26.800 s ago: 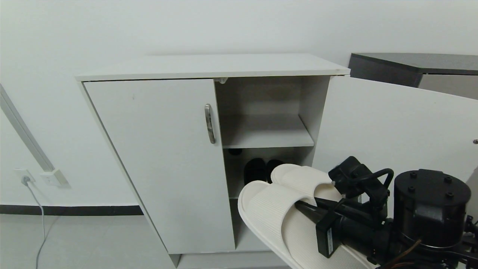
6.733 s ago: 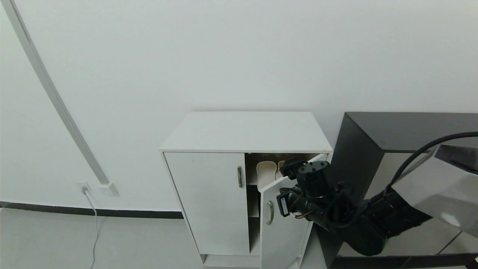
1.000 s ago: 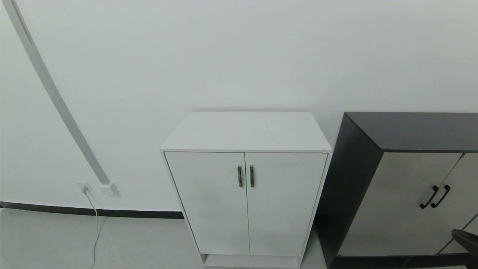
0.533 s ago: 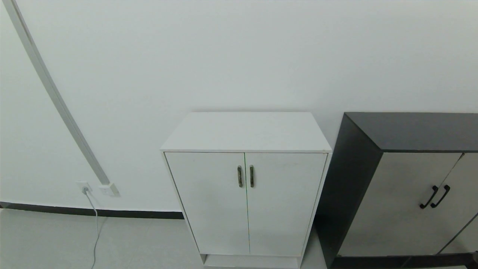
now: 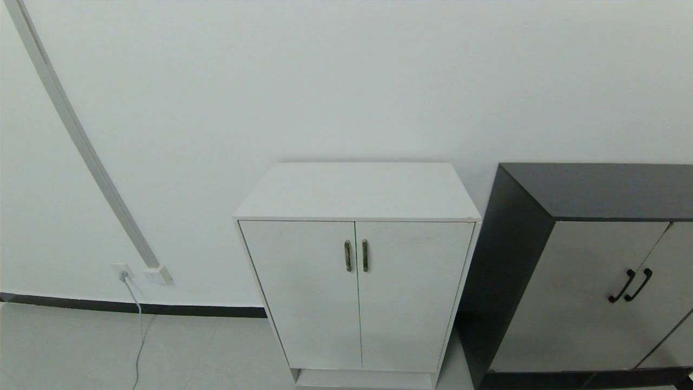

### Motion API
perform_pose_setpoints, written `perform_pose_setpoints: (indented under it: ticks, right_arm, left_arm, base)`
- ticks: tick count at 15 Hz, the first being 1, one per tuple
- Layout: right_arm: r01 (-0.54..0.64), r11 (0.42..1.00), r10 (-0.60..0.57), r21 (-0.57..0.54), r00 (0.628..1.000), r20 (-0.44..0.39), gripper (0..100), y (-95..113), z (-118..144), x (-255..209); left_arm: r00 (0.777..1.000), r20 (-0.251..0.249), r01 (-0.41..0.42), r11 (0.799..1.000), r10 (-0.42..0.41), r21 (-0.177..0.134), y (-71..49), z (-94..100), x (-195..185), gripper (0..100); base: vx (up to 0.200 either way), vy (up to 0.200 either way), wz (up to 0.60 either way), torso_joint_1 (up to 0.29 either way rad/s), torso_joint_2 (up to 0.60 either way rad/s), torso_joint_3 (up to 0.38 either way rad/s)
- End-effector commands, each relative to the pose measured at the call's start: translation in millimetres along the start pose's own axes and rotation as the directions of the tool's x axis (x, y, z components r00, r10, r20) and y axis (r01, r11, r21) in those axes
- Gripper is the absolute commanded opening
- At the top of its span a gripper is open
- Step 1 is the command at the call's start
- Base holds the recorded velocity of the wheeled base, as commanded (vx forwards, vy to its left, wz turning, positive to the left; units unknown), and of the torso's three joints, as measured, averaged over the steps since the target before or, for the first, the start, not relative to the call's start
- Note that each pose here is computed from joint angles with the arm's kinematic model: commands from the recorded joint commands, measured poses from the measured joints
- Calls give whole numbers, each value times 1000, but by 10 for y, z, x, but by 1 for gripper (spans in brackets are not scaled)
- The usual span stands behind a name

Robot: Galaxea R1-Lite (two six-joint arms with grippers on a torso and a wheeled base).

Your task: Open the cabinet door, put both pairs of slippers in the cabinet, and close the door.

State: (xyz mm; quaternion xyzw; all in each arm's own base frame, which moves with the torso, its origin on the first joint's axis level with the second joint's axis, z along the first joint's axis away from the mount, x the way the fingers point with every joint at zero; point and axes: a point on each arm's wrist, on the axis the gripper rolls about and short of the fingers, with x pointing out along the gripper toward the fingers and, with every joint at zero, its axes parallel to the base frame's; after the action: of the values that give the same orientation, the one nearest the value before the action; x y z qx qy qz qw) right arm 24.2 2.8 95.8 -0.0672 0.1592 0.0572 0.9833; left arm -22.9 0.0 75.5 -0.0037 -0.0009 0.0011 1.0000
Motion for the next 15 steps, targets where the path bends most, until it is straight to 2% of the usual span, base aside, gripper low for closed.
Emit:
perform_pose_setpoints:
  ticks: [1, 7, 13, 15]
  right_arm:
    - [-24, 1000, 24, 1, 999, 21, 0, 1, -77, -63]
    - [-131, 991, 131, -32, 991, 27, 0, 18, -153, -129]
    - [-155, 987, 156, -37, 987, 38, 0, 20, -157, -138]
    - [-198, 980, 199, -38, 979, 46, 0, 30, -175, -147]
  left_arm:
    - [1000, 0, -1, 1000, 1, 0, 0, 1, 1, 0]
    - [1000, -2, 1, 1000, -1, 0, 0, -1, 1, 0]
    - [1000, 0, 2, 1000, -2, 0, 0, 1, 1, 0]
    - [1000, -2, 1, 1000, -1, 0, 0, -1, 1, 0]
  base:
    - [0, 0, 0, 0, 0, 0]
    - [0, 0, 0, 0, 0, 0]
    - [0, 0, 0, 0, 0, 0]
    - [0, 0, 0, 0, 0, 0]
